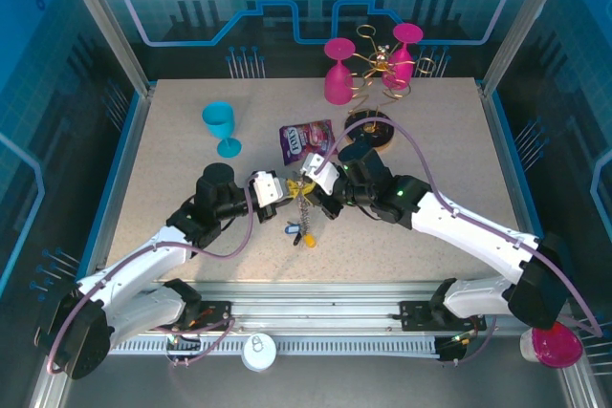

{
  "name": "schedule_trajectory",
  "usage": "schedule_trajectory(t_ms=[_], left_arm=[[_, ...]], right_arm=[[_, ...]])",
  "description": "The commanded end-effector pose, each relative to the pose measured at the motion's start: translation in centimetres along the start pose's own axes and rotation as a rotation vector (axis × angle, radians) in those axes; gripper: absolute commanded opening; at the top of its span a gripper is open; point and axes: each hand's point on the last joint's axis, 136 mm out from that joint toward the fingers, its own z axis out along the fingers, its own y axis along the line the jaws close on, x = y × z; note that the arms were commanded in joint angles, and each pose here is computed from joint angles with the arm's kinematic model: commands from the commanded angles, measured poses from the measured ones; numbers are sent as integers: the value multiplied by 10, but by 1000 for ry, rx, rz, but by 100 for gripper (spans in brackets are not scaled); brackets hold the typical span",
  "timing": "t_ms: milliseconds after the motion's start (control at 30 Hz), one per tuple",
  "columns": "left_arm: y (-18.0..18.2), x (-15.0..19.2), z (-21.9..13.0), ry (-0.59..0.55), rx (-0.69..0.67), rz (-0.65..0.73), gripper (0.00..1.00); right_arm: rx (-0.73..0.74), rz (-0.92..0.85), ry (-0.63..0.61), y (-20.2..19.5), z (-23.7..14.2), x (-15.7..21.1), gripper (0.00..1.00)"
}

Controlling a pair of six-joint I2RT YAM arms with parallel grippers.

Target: Put the keys on the keyring

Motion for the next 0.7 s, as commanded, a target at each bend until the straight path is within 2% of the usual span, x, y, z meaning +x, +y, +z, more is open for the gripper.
schedule_trajectory(t_ms=[0,400,667], left_arm=[[1,-19,0,-60,5,23,0],[-5,-14,0,-37,17,73,0],[-5,-13,0,-27,16,88,0]], right_arm=[[28,14,-72,-3,1,-20,0],[123,105,-129,-19,0,-23,0],[99,127,-170,-14,-2,-27,0]])
